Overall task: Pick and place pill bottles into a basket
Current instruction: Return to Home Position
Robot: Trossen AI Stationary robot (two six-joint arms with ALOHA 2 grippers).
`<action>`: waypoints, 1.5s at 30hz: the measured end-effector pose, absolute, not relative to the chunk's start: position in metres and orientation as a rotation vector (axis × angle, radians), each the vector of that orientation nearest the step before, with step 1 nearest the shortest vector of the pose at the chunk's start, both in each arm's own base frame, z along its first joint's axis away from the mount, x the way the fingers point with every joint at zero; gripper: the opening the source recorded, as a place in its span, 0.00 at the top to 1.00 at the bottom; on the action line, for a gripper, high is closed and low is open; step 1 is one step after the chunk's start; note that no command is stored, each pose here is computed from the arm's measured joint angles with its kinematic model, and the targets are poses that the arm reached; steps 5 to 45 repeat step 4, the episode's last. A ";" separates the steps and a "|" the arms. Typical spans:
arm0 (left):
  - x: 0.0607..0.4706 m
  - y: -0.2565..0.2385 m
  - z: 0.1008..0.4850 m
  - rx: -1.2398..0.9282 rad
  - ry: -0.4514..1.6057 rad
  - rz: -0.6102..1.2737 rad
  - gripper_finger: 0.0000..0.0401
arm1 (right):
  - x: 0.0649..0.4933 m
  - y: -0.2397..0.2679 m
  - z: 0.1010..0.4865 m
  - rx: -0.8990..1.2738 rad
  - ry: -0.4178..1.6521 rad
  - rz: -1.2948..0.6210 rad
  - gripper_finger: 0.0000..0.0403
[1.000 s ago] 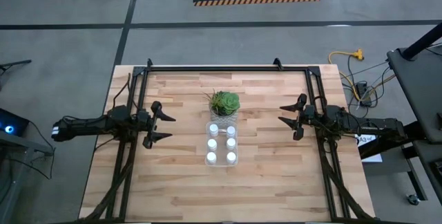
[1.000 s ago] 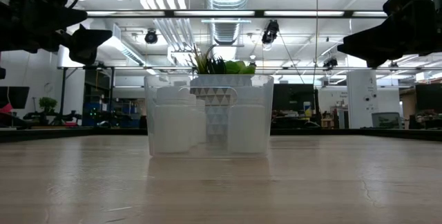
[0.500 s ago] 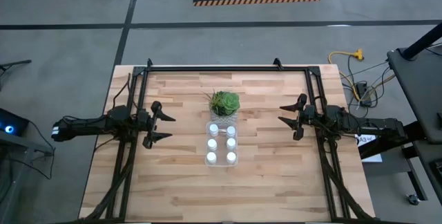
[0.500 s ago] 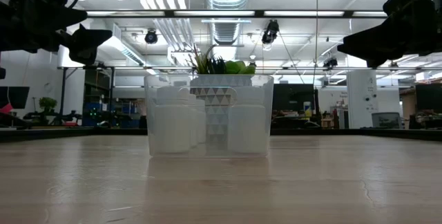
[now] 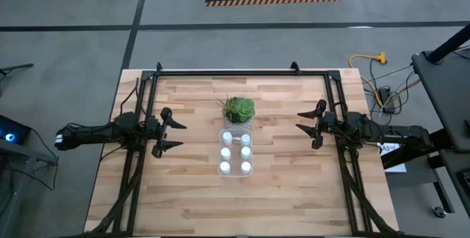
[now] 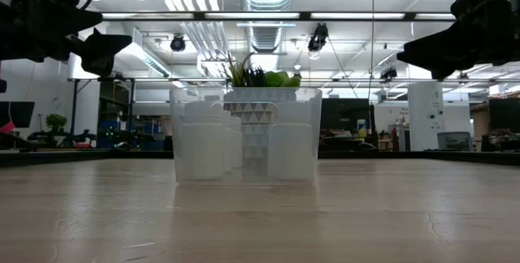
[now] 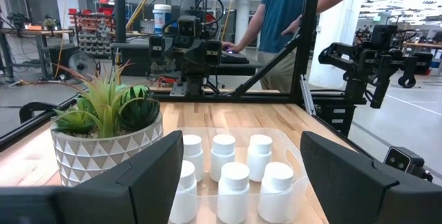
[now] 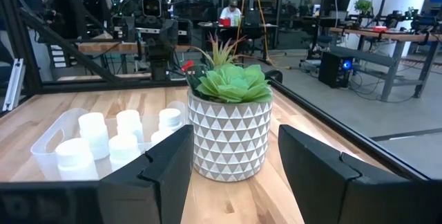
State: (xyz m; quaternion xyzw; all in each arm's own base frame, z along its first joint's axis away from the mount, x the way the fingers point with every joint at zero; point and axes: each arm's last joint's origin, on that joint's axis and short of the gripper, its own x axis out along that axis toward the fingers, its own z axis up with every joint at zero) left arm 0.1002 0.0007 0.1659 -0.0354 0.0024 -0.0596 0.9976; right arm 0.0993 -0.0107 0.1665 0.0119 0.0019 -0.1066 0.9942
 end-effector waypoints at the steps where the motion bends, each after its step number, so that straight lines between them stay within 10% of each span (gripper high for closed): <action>1: 0.100 0.001 0.166 -0.071 0.004 -0.119 0.32 | 0.099 -0.011 0.166 0.023 0.004 -0.214 0.50; 45: 0.100 0.001 0.166 -0.071 0.005 -0.119 0.32 | 0.099 -0.011 0.166 0.024 0.004 -0.214 0.50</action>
